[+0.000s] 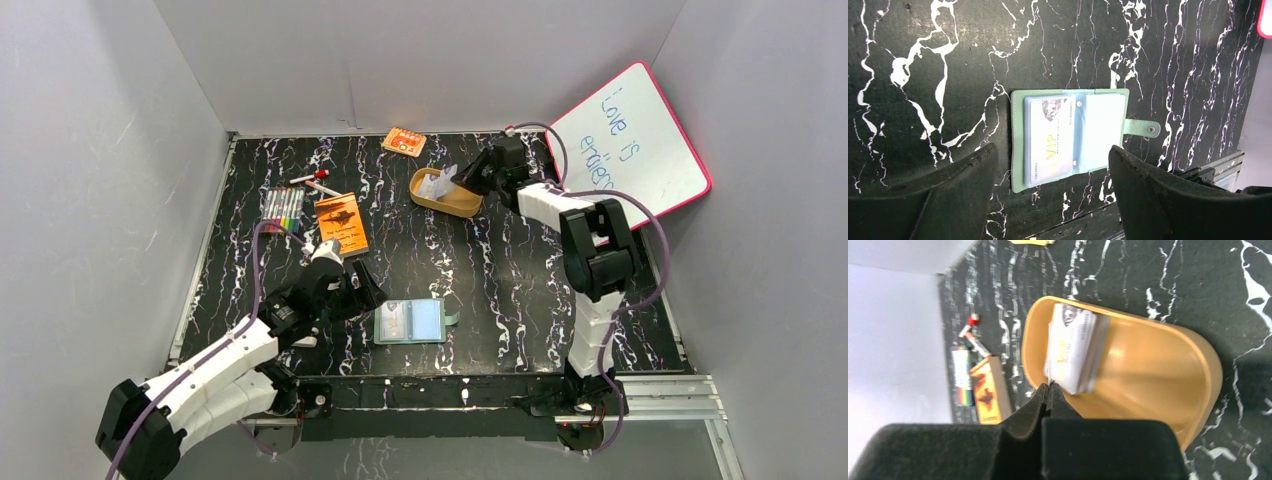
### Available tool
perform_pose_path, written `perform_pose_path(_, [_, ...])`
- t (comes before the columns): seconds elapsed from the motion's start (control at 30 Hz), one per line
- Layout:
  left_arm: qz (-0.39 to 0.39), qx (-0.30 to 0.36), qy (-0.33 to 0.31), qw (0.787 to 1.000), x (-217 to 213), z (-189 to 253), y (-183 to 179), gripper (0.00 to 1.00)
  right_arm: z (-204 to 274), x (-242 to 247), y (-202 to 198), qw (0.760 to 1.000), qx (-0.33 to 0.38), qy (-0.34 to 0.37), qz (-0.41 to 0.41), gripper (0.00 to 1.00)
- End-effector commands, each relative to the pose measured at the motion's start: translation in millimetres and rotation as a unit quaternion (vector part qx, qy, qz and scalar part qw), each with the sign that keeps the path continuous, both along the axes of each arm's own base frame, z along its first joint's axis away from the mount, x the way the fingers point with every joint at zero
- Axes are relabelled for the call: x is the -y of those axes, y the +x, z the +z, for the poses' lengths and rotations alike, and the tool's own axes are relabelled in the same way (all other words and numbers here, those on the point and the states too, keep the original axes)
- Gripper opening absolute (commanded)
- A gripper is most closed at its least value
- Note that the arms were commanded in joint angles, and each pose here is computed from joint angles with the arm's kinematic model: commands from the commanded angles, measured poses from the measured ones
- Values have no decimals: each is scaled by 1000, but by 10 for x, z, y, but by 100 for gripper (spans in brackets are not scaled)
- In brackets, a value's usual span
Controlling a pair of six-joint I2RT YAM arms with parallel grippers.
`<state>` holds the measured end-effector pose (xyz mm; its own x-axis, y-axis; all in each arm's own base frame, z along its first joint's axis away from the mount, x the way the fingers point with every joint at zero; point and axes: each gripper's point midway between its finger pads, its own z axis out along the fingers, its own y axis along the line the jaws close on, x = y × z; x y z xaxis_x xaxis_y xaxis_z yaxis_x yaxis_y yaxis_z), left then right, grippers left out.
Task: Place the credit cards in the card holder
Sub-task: Pick up the credit card from the storage box.
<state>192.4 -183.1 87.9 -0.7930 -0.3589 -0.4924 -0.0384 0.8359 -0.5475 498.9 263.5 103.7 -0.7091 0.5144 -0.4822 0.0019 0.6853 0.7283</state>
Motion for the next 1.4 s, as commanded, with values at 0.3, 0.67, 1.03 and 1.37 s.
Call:
perform_pose_path(0.3, [15, 46, -12, 999, -55, 426, 68, 77, 1473, 239, -284, 952, -3, 273, -140, 0])
perform_pose_path(0.67, [24, 30, -39, 999, -39, 418, -5, 76, 1966, 385, -520, 908, -12, 369, -199, 0])
perform_pose_path(1.03, [27, 42, -37, 998, -98, 450, -27, 76, 2413, 158, -1283, 974, 186, 120, 40, 0])
perform_pose_path(1.37, [-84, 46, -87, 992, 319, 466, -91, 74, 1275, 2, -2910, 951, 114, -15, 289, 0])
